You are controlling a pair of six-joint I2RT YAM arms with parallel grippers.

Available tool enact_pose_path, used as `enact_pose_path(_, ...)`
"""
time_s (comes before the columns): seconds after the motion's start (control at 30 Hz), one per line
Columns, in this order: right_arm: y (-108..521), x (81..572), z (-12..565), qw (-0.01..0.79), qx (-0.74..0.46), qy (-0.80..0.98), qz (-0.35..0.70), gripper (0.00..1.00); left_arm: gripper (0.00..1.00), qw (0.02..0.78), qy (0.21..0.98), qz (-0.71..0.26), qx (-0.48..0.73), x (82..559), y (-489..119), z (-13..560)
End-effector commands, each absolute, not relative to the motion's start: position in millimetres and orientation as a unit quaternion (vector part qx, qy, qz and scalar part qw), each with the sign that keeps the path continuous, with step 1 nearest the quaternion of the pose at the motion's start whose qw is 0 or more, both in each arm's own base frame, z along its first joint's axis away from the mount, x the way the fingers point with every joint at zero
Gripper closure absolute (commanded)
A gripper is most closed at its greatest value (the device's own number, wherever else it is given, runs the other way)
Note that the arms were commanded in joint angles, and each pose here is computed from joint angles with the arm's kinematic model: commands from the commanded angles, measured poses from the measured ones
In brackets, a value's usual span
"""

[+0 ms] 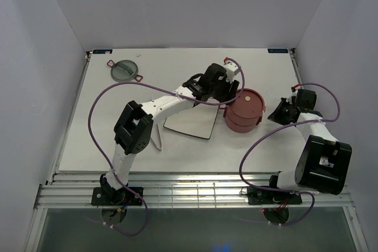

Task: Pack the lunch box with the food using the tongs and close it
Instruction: Close the fastener on the packing box.

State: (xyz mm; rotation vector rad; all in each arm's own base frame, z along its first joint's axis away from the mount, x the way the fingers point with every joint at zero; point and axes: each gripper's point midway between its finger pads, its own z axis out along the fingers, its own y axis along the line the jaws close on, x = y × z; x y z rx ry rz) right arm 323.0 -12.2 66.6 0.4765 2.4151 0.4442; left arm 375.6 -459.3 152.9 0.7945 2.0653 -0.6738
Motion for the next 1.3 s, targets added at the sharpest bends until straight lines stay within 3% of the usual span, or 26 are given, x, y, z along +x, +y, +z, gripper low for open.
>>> enact_pose_path(0.0,-14.0,311.3,68.4,0.316,0.178,0.92,0.147,0.92,0.33,0.398,0.819,-0.265,0.317,376.1,-459.6,153.7)
enact_pose_path(0.1,-14.9,307.8,70.2,0.315,0.181,0.921,0.14,0.92,0.43,0.382,0.827,-0.259,0.322,375.9,-460.7,136.0)
enact_pose_path(0.33,-21.7,304.6,74.4,0.315,0.186,0.924,0.116,0.92,0.46,0.366,0.837,-0.249,0.323,373.6,-457.0,115.9)
enact_pose_path(0.53,-40.0,295.4,66.8,0.299,0.207,0.93,0.055,0.92,0.63,0.356,0.84,-0.251,0.324,371.1,-457.6,107.6)
enact_pose_path(0.57,-43.0,295.5,65.7,0.298,0.209,0.93,0.044,0.92,0.69,0.353,0.841,-0.251,0.325,370.4,-457.7,105.2)
enact_pose_path(0.83,13.3,332.1,65.3,0.289,0.149,0.942,0.083,0.92,0.79,0.348,0.842,-0.255,0.323,367.9,-457.8,101.6)
enact_pose_path(0.97,57.9,351.0,79.6,0.314,0.133,0.921,0.187,0.92,0.86,0.346,0.84,-0.262,0.325,365.8,-459.6,100.5)
enact_pose_path(1.13,35.3,341.8,67.3,0.317,0.192,0.912,0.176,0.92,0.94,0.334,0.84,-0.274,0.328,359.7,-461.3,96.9)
enact_pose_path(1.27,4.8,323.7,44.3,0.281,0.217,0.93,0.092,0.92,0.97,0.332,0.844,-0.274,0.321,359.2,-460.4,95.5)
